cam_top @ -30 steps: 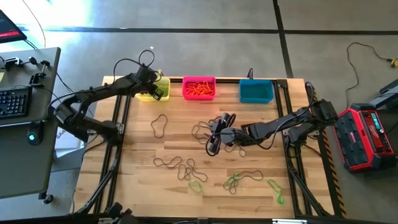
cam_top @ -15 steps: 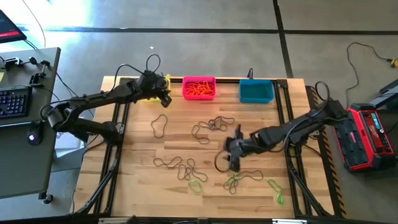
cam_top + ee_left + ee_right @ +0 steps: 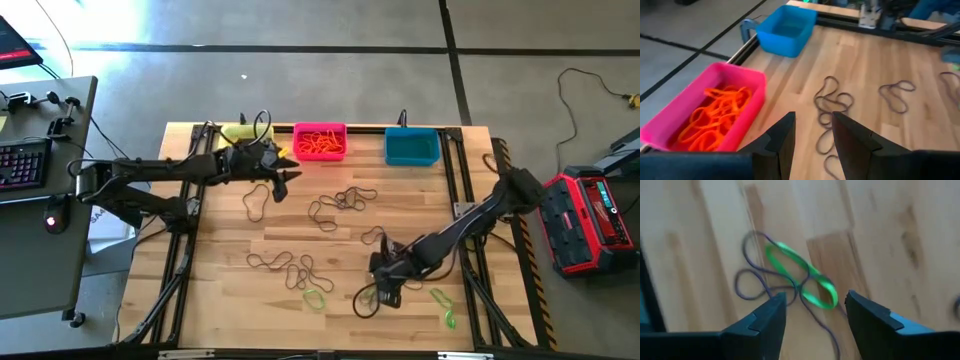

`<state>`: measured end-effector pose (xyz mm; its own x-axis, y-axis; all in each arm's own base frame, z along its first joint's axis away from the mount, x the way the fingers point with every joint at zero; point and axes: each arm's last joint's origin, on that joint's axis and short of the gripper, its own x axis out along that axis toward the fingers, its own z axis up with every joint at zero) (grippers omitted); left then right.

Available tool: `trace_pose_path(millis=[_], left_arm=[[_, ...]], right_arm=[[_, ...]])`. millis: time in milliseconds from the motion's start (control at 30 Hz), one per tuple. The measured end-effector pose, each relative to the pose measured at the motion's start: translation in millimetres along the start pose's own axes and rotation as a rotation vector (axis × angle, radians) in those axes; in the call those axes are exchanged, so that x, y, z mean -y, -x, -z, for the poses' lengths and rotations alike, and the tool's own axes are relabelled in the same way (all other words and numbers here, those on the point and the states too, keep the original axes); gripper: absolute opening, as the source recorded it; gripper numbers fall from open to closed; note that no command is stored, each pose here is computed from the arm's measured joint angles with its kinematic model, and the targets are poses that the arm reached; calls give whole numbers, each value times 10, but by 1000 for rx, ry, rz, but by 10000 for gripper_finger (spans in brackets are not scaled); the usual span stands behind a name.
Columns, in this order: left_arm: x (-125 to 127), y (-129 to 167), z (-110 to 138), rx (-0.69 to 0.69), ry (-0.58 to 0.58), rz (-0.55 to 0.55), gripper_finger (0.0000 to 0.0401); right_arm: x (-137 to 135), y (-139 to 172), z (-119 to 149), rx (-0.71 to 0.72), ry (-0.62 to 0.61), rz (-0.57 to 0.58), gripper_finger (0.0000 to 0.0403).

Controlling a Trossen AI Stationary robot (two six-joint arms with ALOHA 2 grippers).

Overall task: Sort rubber bands into baskets
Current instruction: Put the green rubber band into the yellow bin

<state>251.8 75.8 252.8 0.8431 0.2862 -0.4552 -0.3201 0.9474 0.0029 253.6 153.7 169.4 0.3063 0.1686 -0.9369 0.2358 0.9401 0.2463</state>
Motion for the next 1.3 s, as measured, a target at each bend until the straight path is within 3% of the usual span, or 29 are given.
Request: trace_pose_path(millis=[233, 700, 1067, 1300], left_arm=[[93, 2, -15, 18, -15, 28, 121], [85, 1, -14, 17, -24, 22, 121], [85, 1, -14, 17, -26, 22, 121], [85, 1, -14, 17, -30, 22, 121]], right_arm=[[10, -203, 38, -56, 13, 47, 142], [42, -216, 33, -72, 88, 64, 12], [34, -204, 44, -96, 97, 59, 0], [-80, 34, -36, -116, 126, 179, 0]])
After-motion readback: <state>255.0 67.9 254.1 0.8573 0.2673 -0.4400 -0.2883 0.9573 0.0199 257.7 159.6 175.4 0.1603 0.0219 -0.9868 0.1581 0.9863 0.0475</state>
